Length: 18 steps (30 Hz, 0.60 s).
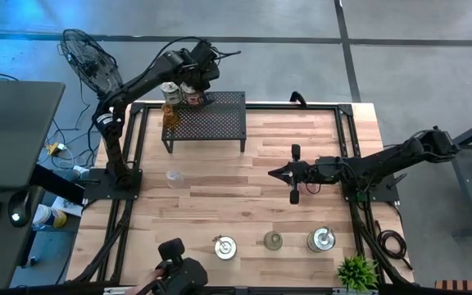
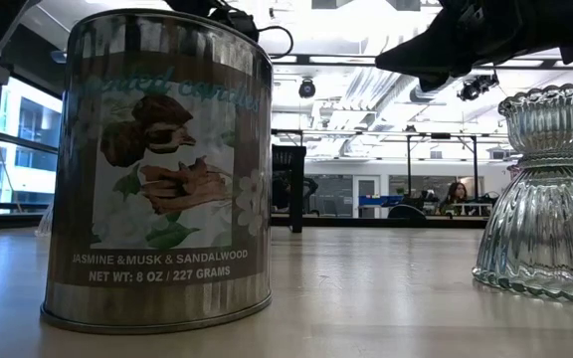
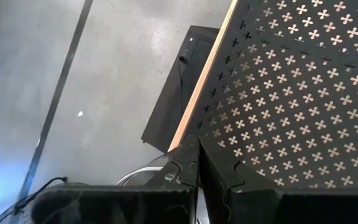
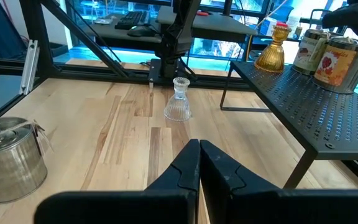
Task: Pick & Place candle stick holders
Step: Put the orange scented candle on the shelf
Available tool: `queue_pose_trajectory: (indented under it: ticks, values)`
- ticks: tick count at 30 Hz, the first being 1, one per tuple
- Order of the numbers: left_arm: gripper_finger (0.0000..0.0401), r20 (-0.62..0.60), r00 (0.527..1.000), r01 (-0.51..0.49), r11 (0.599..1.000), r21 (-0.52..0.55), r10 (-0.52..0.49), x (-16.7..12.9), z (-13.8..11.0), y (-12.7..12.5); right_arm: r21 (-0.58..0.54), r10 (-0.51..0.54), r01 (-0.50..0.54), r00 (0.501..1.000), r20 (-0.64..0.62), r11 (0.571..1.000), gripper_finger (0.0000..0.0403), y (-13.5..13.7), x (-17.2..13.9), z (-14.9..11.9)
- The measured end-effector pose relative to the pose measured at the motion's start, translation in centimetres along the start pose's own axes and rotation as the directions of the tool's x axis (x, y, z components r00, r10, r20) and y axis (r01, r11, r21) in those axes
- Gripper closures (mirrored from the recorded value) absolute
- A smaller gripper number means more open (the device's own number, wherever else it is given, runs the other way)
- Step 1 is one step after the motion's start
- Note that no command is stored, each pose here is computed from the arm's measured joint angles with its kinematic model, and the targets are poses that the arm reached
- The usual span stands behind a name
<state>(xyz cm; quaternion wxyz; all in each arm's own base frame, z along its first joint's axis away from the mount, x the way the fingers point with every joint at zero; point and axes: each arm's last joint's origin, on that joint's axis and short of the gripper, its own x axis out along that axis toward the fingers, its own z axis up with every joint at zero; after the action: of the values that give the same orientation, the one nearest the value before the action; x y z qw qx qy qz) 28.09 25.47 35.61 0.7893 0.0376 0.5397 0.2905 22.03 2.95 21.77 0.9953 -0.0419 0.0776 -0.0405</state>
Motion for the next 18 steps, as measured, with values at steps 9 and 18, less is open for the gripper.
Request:
queue_pose_trajectory:
  ticks: [9, 18]
  values:
    - [0.0399, -0.02, 1.0, -0.008, 1.0, 0.001, 0.008, 0.0, -0.14, -0.03, 0.0, 0.0, 0.0, 1.0, 0.0, 1.0, 0.0401, 0.0, 0.0, 0.0]
    - [0.0399, -0.027, 0.999, -0.024, 1.0, -0.004, 0.024, -0.01, -0.17, 0.02, 0.0, 0.0, 0.0, 1.0, 0.0, 1.0, 0.0401, 0.0, 0.0, 0.0]
